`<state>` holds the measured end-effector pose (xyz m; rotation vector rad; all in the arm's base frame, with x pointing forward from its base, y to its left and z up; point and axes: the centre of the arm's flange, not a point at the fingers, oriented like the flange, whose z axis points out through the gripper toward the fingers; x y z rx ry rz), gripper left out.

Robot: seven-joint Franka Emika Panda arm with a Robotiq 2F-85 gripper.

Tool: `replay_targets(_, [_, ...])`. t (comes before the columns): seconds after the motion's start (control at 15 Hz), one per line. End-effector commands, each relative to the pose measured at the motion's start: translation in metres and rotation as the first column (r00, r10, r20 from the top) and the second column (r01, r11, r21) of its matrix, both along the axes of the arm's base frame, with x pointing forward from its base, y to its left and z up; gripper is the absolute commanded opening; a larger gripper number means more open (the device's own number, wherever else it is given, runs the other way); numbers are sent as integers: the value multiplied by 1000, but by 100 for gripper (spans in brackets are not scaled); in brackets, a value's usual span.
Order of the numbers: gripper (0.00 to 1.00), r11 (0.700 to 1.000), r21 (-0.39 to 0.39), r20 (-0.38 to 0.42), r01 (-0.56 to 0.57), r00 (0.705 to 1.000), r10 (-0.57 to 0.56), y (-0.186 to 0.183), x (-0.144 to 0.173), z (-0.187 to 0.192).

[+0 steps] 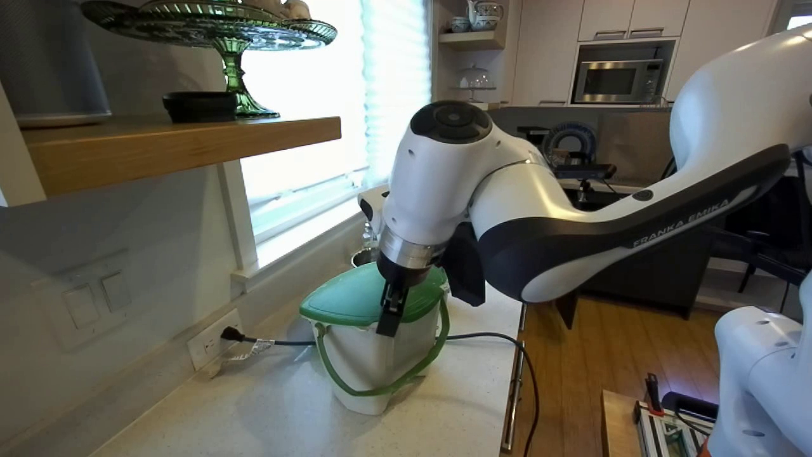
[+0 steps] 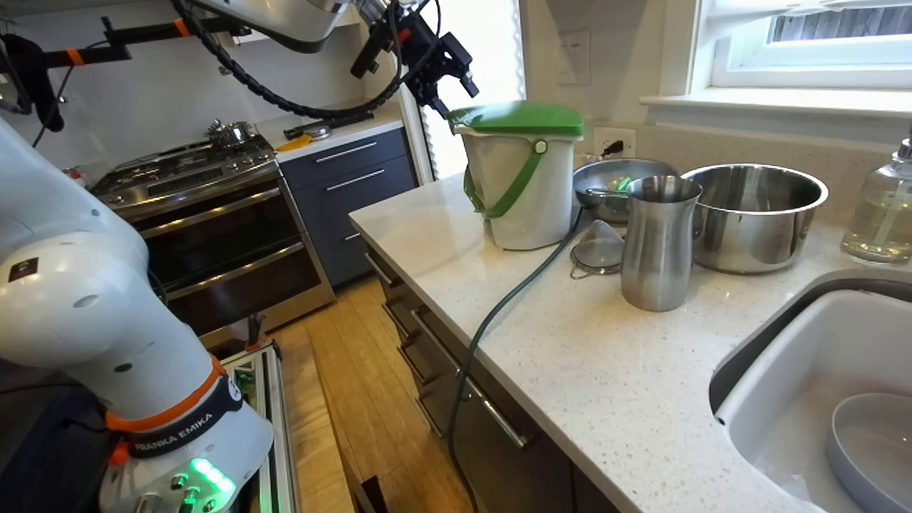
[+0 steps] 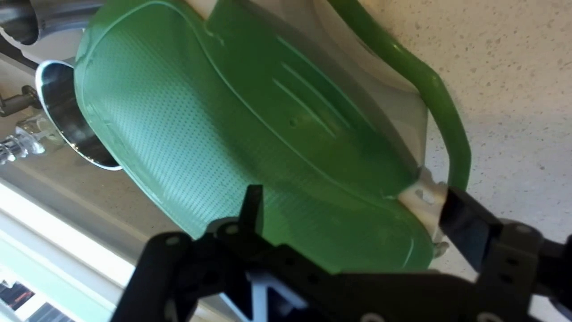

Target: Move the bin to the right

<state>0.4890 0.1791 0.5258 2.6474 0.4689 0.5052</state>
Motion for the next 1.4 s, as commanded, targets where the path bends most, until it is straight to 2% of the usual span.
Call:
replay_targets(0.0, [100, 1000, -6, -14, 4, 1000, -4, -28, -24, 1])
replay_targets(0.93, [100, 1000, -8, -43, 28, 999, -28, -69, -58, 1])
replay_targets(1.33, [100, 994, 75, -39, 74, 997, -71, -65, -60, 14])
